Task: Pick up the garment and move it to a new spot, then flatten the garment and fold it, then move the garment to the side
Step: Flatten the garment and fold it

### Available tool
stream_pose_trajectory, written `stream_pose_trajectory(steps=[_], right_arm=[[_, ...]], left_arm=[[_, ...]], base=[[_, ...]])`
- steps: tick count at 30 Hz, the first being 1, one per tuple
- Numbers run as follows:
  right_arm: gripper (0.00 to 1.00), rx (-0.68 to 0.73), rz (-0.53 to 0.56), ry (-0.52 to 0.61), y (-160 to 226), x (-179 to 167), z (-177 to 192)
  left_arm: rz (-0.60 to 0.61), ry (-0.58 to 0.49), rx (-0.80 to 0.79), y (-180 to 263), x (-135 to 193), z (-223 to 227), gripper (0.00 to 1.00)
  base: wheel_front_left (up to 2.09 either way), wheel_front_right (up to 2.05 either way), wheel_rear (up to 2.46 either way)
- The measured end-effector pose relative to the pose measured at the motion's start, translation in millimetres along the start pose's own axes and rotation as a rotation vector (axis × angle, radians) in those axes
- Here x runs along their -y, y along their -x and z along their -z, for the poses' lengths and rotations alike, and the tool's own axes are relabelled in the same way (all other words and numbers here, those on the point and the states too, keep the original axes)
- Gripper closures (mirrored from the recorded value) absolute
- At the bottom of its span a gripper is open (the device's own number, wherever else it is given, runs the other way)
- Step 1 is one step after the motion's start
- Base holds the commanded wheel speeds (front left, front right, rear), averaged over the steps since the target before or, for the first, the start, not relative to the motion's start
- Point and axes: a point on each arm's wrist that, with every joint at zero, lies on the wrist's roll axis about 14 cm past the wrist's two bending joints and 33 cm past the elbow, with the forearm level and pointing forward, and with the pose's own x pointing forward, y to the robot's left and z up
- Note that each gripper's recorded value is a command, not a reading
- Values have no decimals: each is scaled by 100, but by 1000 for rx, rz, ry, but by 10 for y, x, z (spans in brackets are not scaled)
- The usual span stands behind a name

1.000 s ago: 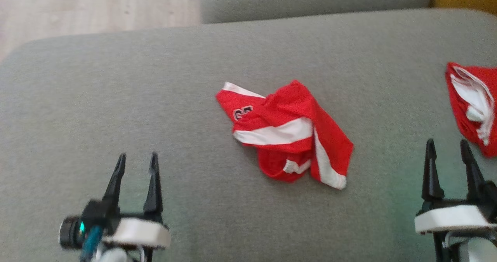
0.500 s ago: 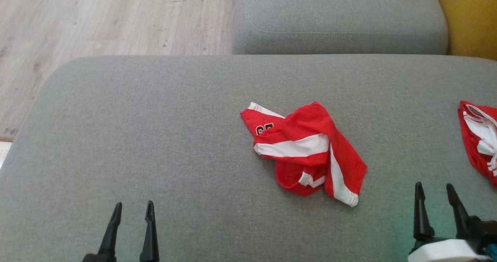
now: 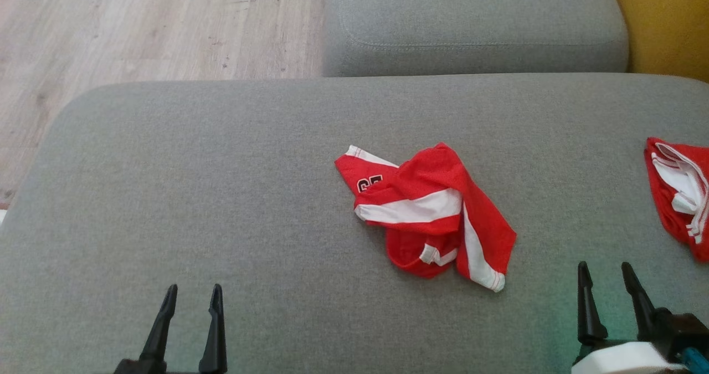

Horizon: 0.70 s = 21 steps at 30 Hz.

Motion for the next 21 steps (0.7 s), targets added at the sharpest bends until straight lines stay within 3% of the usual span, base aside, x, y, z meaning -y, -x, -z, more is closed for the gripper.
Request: stream_pose_trajectory(steps=[14, 18, 21], right_arm=[[0, -7, -7, -12, 17, -35, 26], [0, -2, -79, -31, -10, -283, 11], [0, -106, -180, -46, 14, -630, 202]], left_arm=[[40, -4, -15, -70, 67, 40, 0], [41, 1, -19, -75, 80, 51, 0], [42, 2, -18, -86, 82, 47, 0]], base=[[0, 0, 0], [0, 0, 0], [0, 0, 0]])
